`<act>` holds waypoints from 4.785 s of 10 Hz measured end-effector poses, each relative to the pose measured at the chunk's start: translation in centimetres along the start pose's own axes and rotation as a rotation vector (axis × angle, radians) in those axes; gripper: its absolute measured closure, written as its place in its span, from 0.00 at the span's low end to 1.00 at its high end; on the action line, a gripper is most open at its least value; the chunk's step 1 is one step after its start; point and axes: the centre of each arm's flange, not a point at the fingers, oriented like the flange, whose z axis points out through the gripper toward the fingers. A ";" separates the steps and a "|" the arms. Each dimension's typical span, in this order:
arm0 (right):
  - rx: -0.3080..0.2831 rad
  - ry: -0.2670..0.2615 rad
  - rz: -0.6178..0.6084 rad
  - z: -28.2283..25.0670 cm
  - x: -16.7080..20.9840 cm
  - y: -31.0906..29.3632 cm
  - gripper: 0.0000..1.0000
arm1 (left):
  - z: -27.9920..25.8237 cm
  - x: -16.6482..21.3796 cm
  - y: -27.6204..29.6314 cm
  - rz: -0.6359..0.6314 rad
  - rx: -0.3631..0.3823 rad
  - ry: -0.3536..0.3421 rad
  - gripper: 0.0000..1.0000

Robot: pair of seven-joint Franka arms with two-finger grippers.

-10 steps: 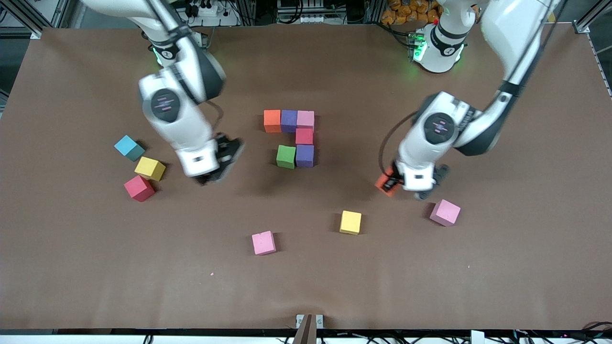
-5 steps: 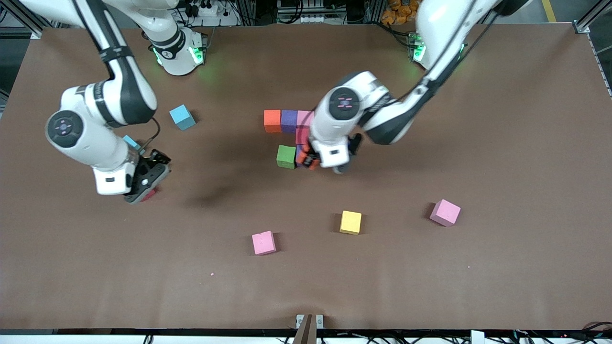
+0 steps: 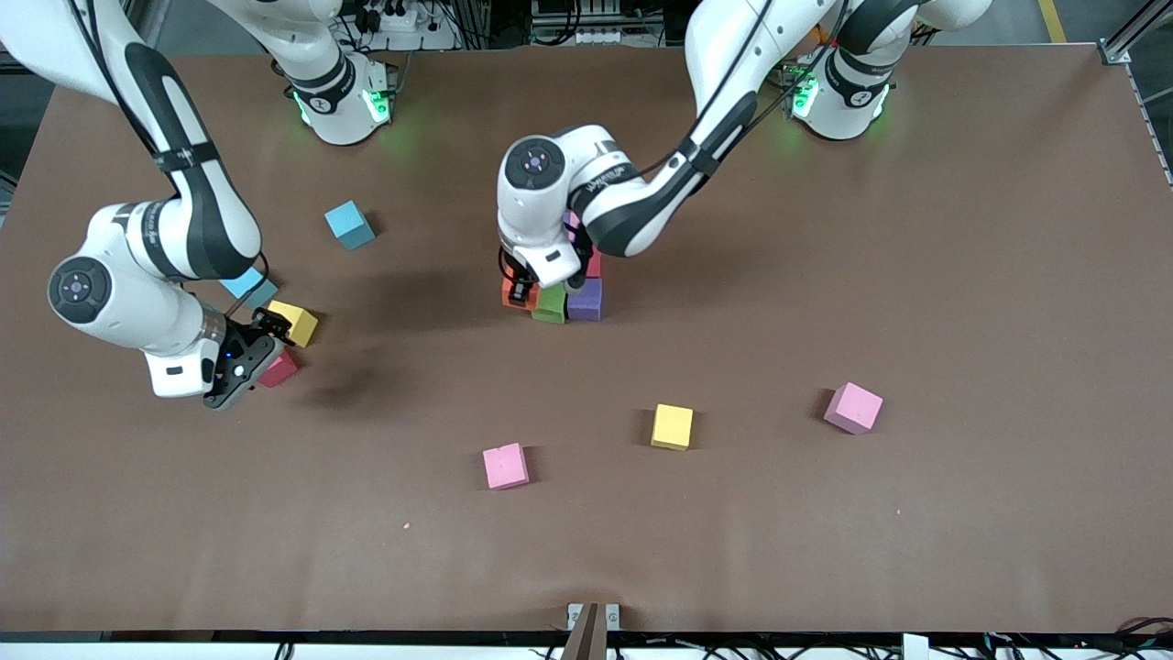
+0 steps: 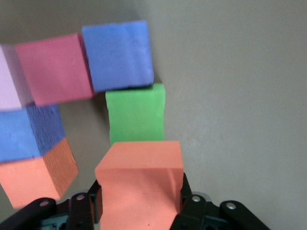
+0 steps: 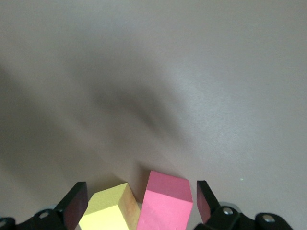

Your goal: Form number 2 with 11 blocks

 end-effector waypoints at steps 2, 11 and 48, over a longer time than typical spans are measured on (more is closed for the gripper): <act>0.033 -0.012 -0.048 1.8 -1.8 0.5 0.00 | -0.1 -0.4 0.1 -0.035 -0.018 -0.019 0.40; 0.039 0.036 0.396 7.9 -6.6 2.4 0.00 | 5.3 -1.1 -2.2 -0.048 0.017 0.014 0.40; 0.021 0.101 0.954 6.6 24.9 -24.5 0.40 | -9.3 53.7 12.2 0.350 0.151 0.245 0.00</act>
